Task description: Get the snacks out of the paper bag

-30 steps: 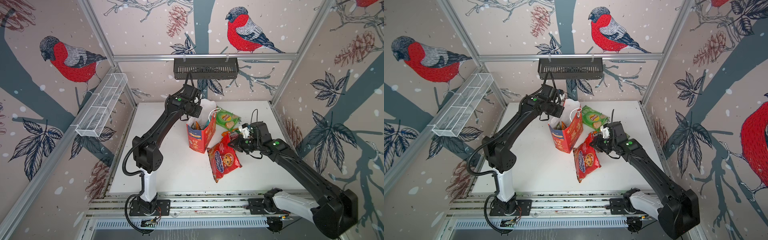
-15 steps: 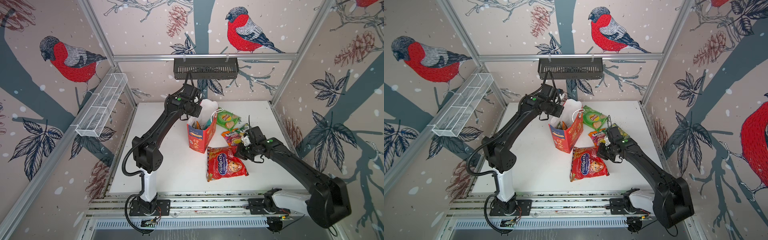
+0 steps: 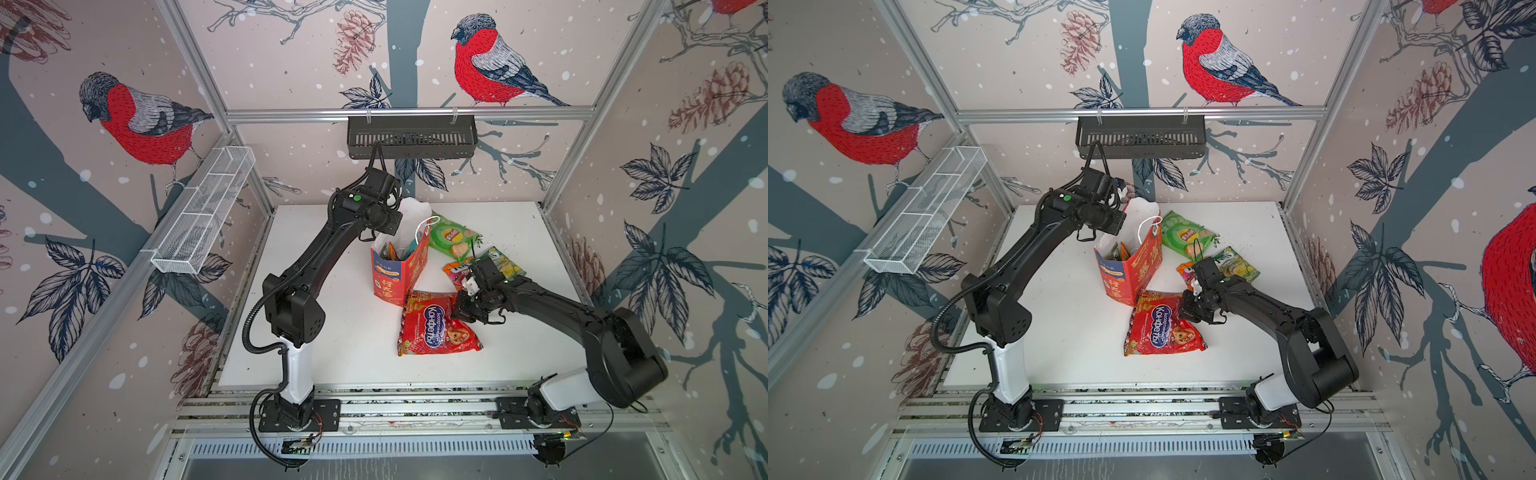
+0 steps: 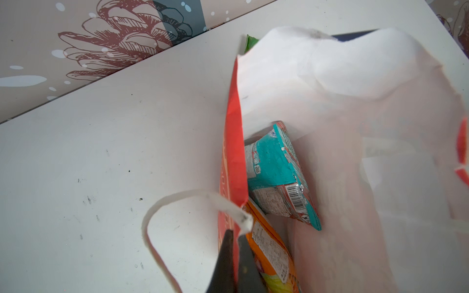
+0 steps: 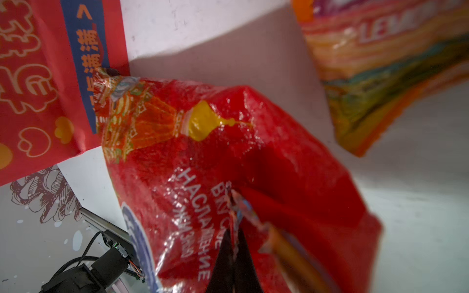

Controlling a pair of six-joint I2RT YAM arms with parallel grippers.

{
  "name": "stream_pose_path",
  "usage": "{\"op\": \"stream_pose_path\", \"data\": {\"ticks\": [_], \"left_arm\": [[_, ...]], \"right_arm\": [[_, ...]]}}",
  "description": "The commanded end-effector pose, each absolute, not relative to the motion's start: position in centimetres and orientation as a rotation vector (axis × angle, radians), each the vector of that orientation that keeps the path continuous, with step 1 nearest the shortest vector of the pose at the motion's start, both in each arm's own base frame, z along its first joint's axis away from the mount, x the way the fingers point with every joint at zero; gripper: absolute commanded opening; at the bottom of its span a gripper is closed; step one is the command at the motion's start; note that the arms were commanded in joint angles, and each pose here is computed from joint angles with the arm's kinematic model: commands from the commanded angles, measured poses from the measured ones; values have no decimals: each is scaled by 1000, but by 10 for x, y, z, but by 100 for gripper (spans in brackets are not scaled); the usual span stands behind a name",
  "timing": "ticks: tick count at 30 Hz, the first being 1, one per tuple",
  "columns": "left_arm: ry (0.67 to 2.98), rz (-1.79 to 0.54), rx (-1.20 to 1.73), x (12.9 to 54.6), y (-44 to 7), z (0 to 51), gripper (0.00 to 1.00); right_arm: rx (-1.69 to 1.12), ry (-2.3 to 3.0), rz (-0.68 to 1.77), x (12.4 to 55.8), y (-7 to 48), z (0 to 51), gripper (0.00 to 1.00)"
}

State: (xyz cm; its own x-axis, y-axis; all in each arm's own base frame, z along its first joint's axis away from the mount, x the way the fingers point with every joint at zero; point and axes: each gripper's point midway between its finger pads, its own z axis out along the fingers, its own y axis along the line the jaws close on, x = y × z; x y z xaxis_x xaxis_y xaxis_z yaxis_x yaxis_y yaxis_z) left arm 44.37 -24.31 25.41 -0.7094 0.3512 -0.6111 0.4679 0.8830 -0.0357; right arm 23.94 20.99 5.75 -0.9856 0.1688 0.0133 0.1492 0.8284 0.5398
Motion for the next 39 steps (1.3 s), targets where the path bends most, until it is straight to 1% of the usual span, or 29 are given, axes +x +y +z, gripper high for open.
{"op": "stream_pose_path", "data": {"ticks": [1,2,4,8,10,13,17,20,23,25,29,30,32,35,39], "left_arm": [[2459,-228,591,436,-236,253,0],[2461,-221,591,436,-235,253,0],[2459,-210,591,437,-233,253,0],[2452,-200,593,438,-233,255,0],[2448,-192,595,439,-232,256,0],[2448,-160,596,441,-229,254,0],[2428,-94,584,447,-222,256,0],[2384,-52,575,455,-219,264,0],[2338,-13,570,463,-216,273,0],[2326,-1,573,467,-215,273,0],[2339,-5,579,468,-212,271,0],[2341,-6,579,468,-212,271,0],[2346,-18,577,468,-211,270,0],[2352,-66,574,468,-211,270,0],[2357,-92,567,471,-208,270,0]], "right_arm": [[195,2956,887,246,218,61,5],[186,2947,868,249,216,66,10],[167,2908,846,261,212,85,25],[129,2832,767,285,204,128,45],[118,2788,732,296,200,150,51],[125,2696,728,313,196,185,53],[168,2543,776,335,190,229,53],[189,2411,859,351,192,257,53],[200,2331,962,363,202,268,50],[225,2344,970,371,206,257,42],[265,2457,951,377,219,205,21],[262,2498,954,376,226,189,18],[224,2557,967,376,245,166,14],[174,2605,1002,381,277,143,13],[167,2644,1043,394,304,115,11]]}}
